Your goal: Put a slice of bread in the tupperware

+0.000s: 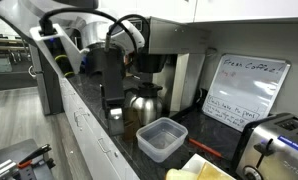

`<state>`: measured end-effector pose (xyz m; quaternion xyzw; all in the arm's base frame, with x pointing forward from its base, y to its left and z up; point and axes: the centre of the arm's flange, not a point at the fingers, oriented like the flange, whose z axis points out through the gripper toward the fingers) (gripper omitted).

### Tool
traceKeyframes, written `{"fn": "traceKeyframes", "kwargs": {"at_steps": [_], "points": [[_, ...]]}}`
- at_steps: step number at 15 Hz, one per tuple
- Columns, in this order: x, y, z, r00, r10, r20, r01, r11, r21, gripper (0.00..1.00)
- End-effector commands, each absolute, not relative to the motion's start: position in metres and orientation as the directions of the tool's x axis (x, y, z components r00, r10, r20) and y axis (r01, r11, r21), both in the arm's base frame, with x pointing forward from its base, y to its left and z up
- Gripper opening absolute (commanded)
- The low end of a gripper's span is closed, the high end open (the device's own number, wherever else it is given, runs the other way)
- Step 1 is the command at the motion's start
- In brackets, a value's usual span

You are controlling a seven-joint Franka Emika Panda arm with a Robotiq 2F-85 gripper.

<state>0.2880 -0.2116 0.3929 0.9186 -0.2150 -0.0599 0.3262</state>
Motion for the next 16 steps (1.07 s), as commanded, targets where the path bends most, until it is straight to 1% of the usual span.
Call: {"fn": "traceKeyframes", "kwargs": {"at_steps": [1,2,3,13,16], "points": [[0.307,-0.24,0.368,0.846,-0.527,0.08,-0.442,-0.611,0.657,1.0],[0.312,-0.245,0.364,0.833,-0.545,0.093,-0.465,-0.602,0.649,1.0],[0.294,-0.229,0.373,0.853,-0.517,0.07,-0.434,-0.63,0.644,1.0],[0.298,-0.229,0.371,0.852,-0.519,0.072,-0.437,-0.629,0.644,1.0],[0.308,-0.235,0.362,0.88,-0.47,0.066,-0.383,-0.62,0.685,1.0]]}}
